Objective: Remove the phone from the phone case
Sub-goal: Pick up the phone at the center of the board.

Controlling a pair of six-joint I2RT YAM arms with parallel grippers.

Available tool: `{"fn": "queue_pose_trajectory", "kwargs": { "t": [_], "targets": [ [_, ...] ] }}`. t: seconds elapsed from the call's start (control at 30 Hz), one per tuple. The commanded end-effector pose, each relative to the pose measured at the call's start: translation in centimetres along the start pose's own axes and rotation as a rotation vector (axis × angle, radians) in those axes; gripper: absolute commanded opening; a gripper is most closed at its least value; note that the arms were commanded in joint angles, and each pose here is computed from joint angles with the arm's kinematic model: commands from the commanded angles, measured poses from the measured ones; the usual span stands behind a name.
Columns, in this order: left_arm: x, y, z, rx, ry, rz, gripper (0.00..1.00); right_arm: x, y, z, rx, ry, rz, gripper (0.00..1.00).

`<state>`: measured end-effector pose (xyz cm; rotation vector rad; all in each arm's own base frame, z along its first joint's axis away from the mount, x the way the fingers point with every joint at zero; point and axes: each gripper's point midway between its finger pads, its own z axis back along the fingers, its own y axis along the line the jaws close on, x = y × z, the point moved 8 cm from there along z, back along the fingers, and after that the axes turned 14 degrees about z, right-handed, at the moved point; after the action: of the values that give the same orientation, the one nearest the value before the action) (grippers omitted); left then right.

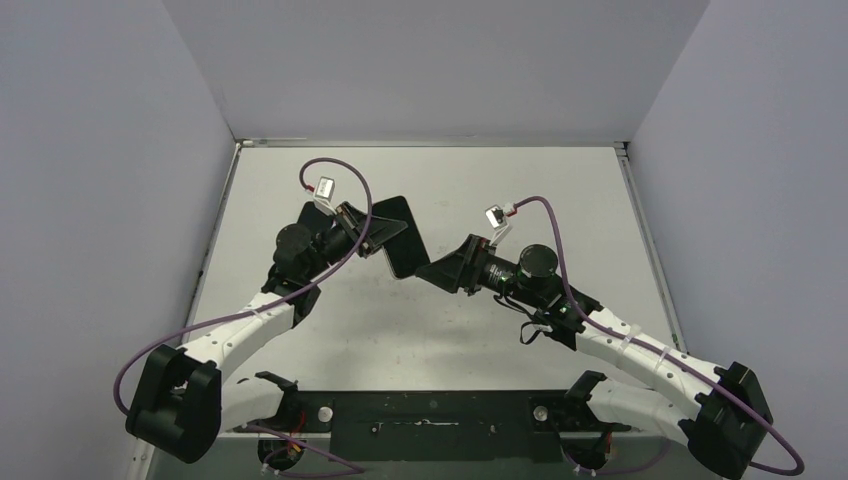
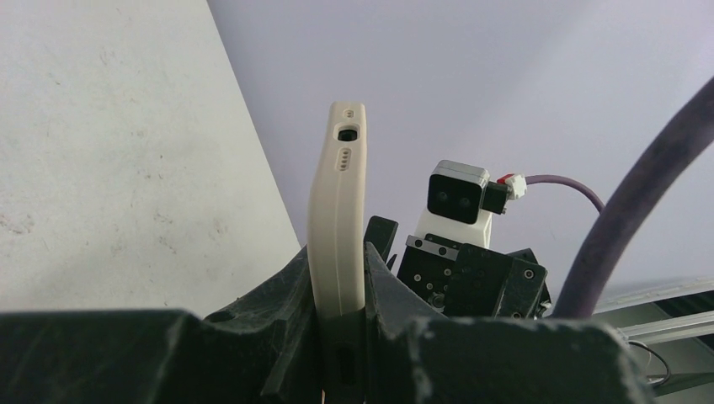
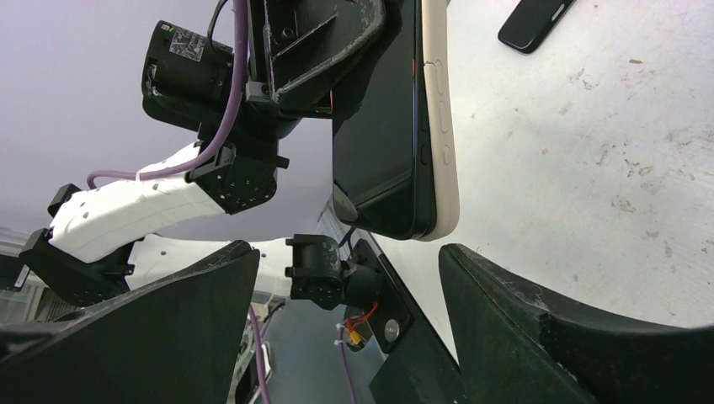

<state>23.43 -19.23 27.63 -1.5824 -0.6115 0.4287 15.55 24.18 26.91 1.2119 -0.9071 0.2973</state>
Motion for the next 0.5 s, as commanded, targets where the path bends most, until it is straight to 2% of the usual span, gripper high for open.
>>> {"fn": "queue_pose_trajectory", "kwargs": {
  "t": [0.0,0.47],
  "targets": [
    [-0.23,-2.66,-0.25,-0.15,0.009,-0.041,0.0,1.41,1.46,-0.08,0.065,-0.077,0.008,0.79],
    [-0.31,-2.44,-0.42,-0.136,0.002,-0.054,0.0,2.23,2.28,-0.16,0.092,-0.089,0.014,0.77]
  ]
}}
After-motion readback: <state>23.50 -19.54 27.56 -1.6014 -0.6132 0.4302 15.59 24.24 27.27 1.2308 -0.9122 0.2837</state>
